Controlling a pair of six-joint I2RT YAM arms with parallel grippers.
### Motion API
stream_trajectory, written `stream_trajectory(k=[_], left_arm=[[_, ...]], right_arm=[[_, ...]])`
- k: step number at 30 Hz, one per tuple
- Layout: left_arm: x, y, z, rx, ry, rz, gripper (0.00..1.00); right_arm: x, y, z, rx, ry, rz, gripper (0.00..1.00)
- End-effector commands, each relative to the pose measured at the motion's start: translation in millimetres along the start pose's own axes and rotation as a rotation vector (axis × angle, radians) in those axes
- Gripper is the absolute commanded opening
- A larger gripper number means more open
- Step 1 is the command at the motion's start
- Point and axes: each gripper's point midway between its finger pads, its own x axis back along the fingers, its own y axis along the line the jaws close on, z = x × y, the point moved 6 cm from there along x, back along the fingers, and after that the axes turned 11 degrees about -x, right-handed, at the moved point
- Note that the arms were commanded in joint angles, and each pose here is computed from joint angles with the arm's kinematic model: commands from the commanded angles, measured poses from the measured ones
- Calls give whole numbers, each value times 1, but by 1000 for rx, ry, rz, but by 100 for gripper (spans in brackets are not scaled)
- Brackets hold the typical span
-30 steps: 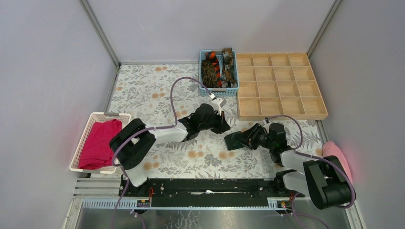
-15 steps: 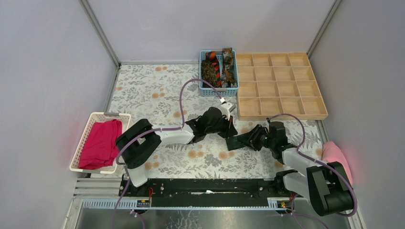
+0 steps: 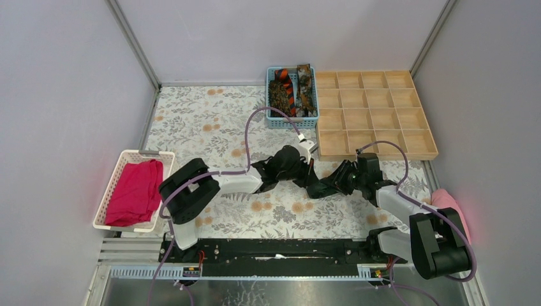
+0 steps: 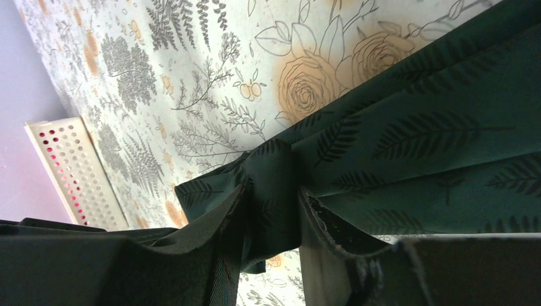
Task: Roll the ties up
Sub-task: Roll the tie at the center of the board.
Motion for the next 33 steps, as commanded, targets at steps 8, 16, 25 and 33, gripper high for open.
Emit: stream_trajectory(k=[8, 16, 25, 33], left_arm=[[-15, -2, -5, -34, -3, 35, 0], [-23, -2, -5, -32, 5, 46, 0], [-34, 1, -1, -36, 31, 54, 0], [-50, 6, 5, -26, 49, 62, 0]], right_arm=[[11, -6, -15, 112, -69, 141, 38], [16, -4, -23, 153, -111, 173, 38], [22, -3, -35, 214, -170, 236, 36], [33, 7, -44, 276, -203, 247, 36]])
